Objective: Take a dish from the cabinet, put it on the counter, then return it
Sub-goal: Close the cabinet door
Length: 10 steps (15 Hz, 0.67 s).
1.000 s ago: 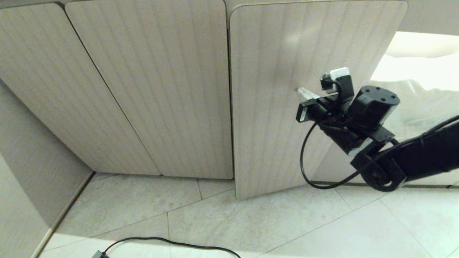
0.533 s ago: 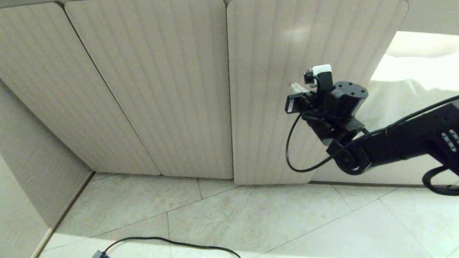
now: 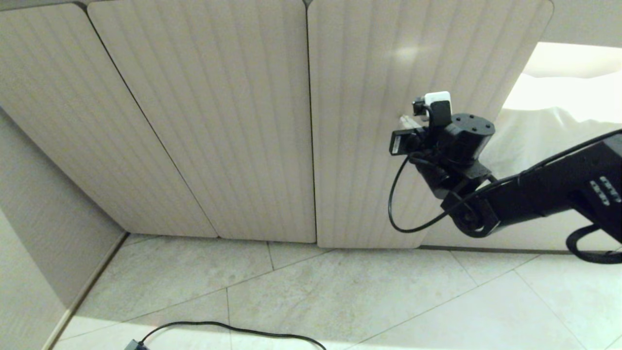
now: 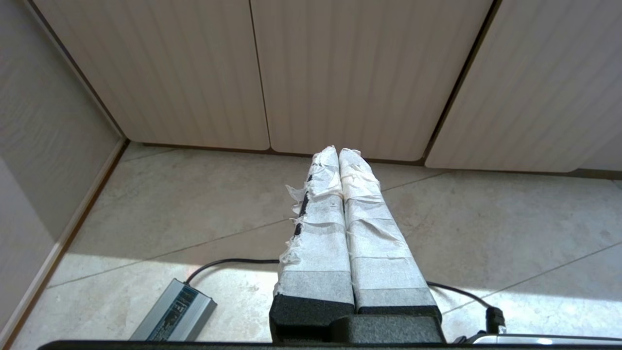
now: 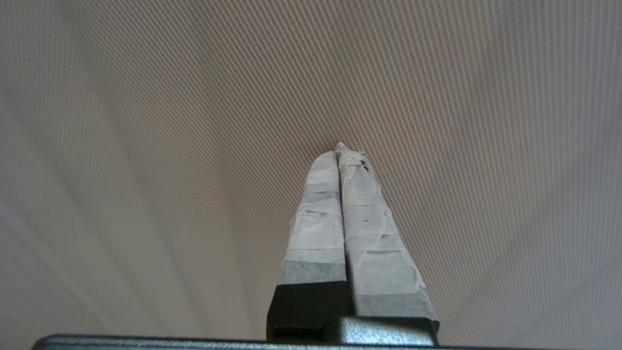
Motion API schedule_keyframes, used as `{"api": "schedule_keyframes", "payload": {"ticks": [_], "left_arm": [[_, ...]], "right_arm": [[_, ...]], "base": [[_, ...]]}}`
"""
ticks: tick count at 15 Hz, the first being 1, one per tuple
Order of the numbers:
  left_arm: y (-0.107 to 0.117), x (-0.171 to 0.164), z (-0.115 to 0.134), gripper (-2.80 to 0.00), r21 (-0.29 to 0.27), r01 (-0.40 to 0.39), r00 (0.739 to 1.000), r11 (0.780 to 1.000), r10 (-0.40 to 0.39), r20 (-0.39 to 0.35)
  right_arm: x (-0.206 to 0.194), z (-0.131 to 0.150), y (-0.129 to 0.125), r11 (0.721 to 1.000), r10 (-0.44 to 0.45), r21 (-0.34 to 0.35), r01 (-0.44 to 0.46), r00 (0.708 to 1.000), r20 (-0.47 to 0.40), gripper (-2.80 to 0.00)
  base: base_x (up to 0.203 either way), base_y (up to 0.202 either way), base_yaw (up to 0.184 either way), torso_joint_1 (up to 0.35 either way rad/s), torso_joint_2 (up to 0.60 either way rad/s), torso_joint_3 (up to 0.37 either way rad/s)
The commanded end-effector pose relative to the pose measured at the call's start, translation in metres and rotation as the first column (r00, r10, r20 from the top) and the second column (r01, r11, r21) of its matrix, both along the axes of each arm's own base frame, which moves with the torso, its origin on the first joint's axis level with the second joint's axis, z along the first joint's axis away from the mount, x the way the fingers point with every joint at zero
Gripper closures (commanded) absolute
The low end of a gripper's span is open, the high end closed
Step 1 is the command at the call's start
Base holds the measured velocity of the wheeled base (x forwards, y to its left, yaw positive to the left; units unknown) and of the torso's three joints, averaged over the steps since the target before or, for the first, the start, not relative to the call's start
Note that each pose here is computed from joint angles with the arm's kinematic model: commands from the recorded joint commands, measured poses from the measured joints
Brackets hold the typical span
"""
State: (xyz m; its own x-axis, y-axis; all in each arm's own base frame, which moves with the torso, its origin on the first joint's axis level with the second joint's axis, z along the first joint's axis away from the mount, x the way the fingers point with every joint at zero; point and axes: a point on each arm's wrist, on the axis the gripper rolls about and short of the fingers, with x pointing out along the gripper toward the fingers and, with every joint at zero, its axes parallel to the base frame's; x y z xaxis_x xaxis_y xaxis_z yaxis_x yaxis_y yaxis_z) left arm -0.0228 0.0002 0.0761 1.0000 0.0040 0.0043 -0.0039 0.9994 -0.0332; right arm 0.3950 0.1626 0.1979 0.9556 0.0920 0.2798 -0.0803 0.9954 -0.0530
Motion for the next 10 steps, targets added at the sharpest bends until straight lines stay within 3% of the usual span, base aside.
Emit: {"api": "schedule_keyframes", "payload": {"ticks": [1,6,10], "left_arm": [[0.0,0.0,0.0,0.0,-0.002,-0.001,1.0,1.0,0.001,0.002],[0.0,0.0,0.0,0.0,-0.002,-0.001,1.0,1.0,0.001,0.002],[0.0,0.0,0.0,0.0,-0.002,-0.001,1.0,1.0,0.001,0.001]], "right_arm": [[-0.003,0.006,-0.001,1.0,-0.002,0.005,0.002,1.0,0.014,0.0],[-0.024,0.022,-0.011,1.0,-0.019,0.003,0.019,0.999,-0.028,0.0],[-0.064,0.023,-0.029,1.0,-0.013,0.005,0.014,0.995,-0.1,0.0]], "base": [[0.0,0.0,0.0,0.0,0.0,0.0],[0.0,0.0,0.0,0.0,0.0,0.0],[0.0,0.0,0.0,0.0,0.0,0.0]]}}
